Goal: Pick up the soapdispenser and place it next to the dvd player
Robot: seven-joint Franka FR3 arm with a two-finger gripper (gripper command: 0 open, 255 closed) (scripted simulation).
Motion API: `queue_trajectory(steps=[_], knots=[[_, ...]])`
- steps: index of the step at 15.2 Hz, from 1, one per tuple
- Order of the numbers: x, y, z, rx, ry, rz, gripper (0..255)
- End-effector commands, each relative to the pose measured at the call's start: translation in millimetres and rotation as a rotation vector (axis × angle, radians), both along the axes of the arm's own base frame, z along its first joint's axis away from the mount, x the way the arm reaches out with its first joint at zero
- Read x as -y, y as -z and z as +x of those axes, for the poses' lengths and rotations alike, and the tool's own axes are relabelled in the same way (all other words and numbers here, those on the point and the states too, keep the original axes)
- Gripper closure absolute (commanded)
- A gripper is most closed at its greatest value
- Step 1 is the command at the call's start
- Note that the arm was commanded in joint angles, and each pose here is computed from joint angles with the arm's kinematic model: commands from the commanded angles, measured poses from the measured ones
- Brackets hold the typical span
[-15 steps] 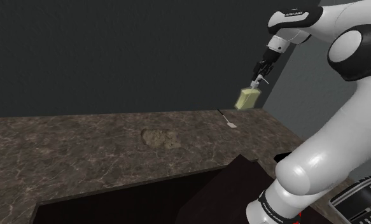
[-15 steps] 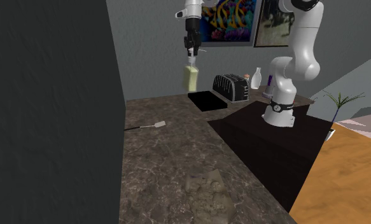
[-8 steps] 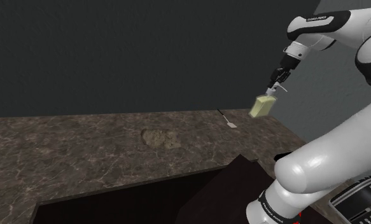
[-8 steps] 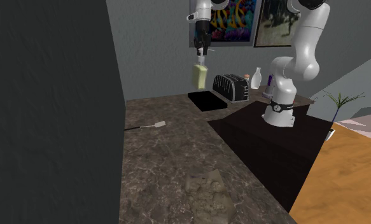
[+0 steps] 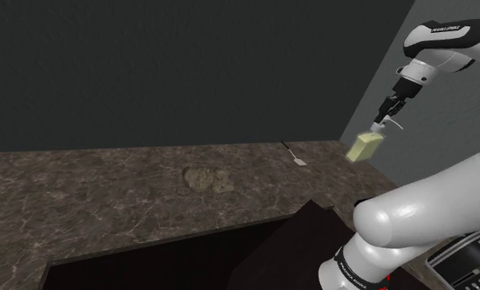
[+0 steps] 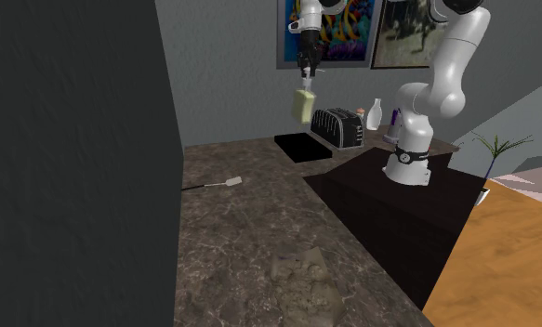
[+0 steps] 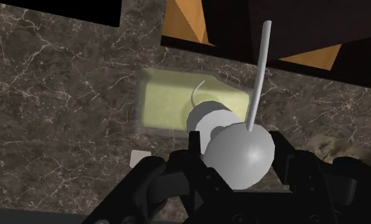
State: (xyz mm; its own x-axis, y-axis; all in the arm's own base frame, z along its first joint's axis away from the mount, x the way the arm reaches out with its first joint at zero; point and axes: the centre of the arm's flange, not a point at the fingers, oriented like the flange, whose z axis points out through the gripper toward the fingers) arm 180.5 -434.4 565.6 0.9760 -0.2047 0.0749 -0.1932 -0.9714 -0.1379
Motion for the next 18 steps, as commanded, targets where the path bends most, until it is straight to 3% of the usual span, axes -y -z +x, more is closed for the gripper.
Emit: queue_trajectory(steps=[1,14,18], knots=[[4,1,-26,0.0,-0.001,0.001,255],[32,1,-194,0.0,-0.001,0.001,255],[32,22,-194,0.0,-0.001,0.001,255]])
